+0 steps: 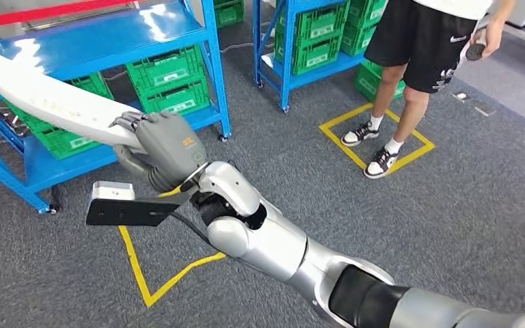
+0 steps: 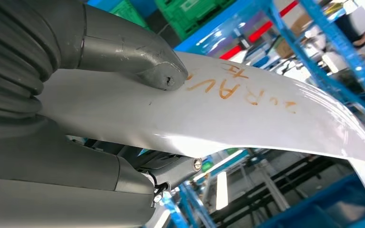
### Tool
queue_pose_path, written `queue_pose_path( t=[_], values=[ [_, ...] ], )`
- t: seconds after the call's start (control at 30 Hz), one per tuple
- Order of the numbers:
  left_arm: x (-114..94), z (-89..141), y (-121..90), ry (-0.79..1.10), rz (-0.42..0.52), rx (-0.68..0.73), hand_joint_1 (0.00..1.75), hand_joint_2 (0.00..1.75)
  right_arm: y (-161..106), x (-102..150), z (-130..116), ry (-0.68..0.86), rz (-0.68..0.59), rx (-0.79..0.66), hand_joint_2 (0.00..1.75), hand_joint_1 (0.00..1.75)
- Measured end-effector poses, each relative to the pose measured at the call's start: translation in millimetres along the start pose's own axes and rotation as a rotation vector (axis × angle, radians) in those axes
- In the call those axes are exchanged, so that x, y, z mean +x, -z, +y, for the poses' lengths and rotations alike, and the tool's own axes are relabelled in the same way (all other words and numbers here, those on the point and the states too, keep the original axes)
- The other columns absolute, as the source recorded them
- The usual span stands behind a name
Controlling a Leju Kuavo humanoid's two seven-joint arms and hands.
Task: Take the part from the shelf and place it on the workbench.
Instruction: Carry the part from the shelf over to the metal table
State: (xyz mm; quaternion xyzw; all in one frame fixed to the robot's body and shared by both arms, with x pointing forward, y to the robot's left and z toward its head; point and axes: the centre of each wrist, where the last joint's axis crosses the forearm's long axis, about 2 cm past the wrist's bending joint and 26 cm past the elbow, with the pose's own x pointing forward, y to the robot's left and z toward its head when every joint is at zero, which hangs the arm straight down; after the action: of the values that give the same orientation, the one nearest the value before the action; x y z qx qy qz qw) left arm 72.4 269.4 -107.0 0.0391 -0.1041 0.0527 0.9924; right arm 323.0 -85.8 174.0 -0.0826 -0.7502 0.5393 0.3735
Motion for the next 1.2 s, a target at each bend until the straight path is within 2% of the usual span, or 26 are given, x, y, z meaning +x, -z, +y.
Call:
queue_pose_path(
  t=[0.3, 1.2],
  values=[
    [-4.8, 0.9, -0.2, -0.011, 0.018, 0.007, 0.0, 1.75, -0.6, -3.6, -3.3, -0.016, -0.014, 0.015, 1.75, 1.75],
    [1.3, 3.3, 0.5, -0.015, 0.026, 0.012, 0.0, 1.75, -0.3, -5.3, -2.5, -0.029, -0.017, 0.027, 1.75, 1.75]
  ],
)
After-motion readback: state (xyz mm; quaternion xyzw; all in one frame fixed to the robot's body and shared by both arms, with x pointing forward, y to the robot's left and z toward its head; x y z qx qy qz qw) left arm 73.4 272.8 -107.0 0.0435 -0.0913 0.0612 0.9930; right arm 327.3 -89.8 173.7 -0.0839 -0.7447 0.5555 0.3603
